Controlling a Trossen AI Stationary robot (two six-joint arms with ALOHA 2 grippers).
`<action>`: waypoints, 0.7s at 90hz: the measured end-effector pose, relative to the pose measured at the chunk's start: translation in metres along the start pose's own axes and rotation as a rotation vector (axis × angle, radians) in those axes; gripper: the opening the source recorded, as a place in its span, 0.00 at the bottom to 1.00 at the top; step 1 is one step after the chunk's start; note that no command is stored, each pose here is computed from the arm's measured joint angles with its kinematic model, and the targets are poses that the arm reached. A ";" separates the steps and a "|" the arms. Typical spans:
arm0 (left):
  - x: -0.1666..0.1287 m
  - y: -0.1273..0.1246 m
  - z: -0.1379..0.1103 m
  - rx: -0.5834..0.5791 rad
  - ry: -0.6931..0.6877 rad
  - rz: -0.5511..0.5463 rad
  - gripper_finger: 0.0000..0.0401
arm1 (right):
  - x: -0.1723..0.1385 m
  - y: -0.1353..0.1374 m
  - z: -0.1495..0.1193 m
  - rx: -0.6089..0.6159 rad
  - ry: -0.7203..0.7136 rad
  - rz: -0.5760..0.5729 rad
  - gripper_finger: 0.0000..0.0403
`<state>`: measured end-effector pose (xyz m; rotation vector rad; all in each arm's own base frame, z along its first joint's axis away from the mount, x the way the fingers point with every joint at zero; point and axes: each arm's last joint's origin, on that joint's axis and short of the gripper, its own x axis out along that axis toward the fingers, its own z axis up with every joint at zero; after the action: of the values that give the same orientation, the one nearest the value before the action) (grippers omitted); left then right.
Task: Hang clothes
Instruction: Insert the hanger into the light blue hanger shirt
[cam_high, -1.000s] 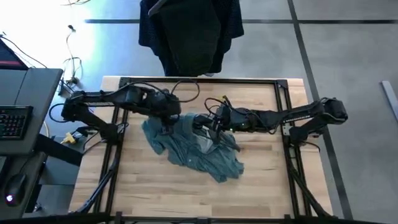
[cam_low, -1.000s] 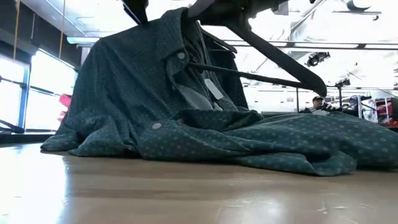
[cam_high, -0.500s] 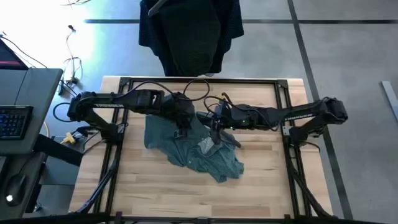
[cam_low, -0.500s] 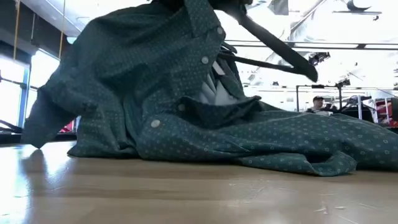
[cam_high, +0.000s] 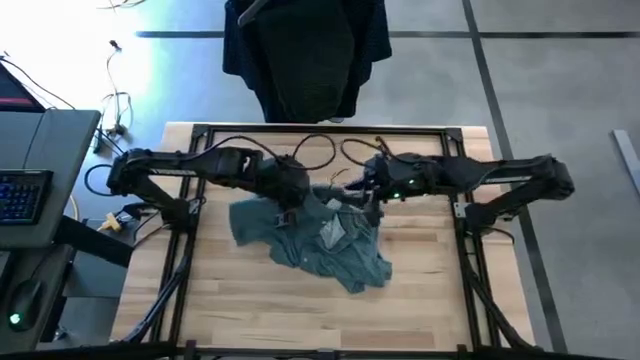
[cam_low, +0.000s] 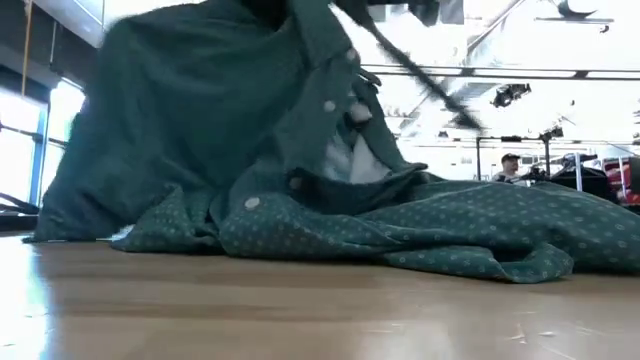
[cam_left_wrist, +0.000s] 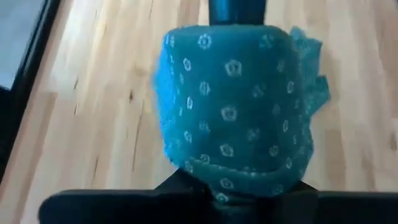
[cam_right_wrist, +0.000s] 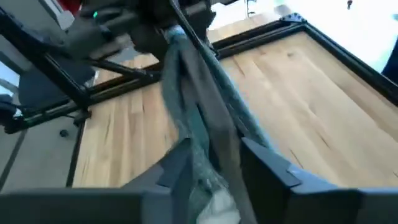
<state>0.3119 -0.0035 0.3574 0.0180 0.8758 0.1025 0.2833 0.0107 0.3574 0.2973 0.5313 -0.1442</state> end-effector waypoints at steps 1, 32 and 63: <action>0.000 0.000 0.000 0.003 -0.002 0.000 0.05 | -0.001 -0.001 -0.001 -0.003 0.015 -0.006 0.35; -0.013 -0.005 -0.003 0.094 -0.004 -0.040 0.05 | -0.003 -0.041 -0.059 -0.072 0.403 -0.215 0.61; -0.023 -0.013 0.001 0.157 -0.046 -0.222 0.05 | 0.041 -0.090 -0.115 0.173 0.197 -0.020 0.62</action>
<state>0.2996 -0.0190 0.3746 0.0688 0.8332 -0.1741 0.2445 -0.0408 0.2203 0.4777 0.7190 -0.1815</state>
